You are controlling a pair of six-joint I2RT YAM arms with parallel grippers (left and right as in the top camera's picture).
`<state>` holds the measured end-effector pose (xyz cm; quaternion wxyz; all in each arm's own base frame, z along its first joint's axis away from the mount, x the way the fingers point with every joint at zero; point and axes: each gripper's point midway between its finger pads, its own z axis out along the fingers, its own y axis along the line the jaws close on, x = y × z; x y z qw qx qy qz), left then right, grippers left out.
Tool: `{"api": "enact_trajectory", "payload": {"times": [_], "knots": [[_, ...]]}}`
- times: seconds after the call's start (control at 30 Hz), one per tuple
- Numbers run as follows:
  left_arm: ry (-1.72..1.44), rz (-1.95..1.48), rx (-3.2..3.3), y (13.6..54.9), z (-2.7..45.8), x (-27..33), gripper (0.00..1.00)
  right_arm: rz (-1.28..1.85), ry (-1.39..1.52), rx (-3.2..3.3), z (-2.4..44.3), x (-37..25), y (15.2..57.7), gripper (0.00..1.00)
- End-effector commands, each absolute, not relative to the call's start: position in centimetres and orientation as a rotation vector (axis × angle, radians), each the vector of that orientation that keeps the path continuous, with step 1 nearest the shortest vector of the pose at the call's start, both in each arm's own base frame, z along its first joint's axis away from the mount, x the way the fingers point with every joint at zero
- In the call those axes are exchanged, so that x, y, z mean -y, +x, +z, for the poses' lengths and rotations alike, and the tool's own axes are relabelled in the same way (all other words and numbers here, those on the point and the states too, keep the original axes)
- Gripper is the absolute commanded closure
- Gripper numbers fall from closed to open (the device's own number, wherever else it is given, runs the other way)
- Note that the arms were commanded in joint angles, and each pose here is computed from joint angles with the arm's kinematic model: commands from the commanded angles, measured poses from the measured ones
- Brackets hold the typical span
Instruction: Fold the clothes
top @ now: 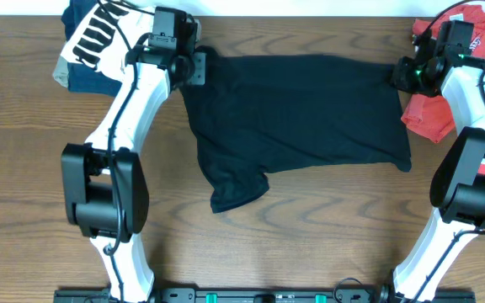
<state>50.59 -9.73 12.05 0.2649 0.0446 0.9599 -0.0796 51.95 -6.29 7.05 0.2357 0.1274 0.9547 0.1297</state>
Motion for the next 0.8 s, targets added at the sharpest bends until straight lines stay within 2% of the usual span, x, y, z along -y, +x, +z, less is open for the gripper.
{"api": "enact_trajectory", "payload": {"times": [0.0, 0.23, 0.77], "knots": [[0.109, -0.204, -2.63, 49.0, 13.2, 9.1, 0.94, 0.301, 0.325, -2.621, 7.9, 7.1, 51.6, 0.99], [0.106, -0.188, -2.784, 45.6, 10.3, 8.6, 0.94, 0.243, 0.318, -2.68, 6.5, 7.9, 50.2, 0.99], [0.103, -0.175, -2.915, 42.1, 6.4, 8.1, 0.93, 0.238, 0.322, -2.735, 3.8, 7.9, 49.7, 0.99]]}}
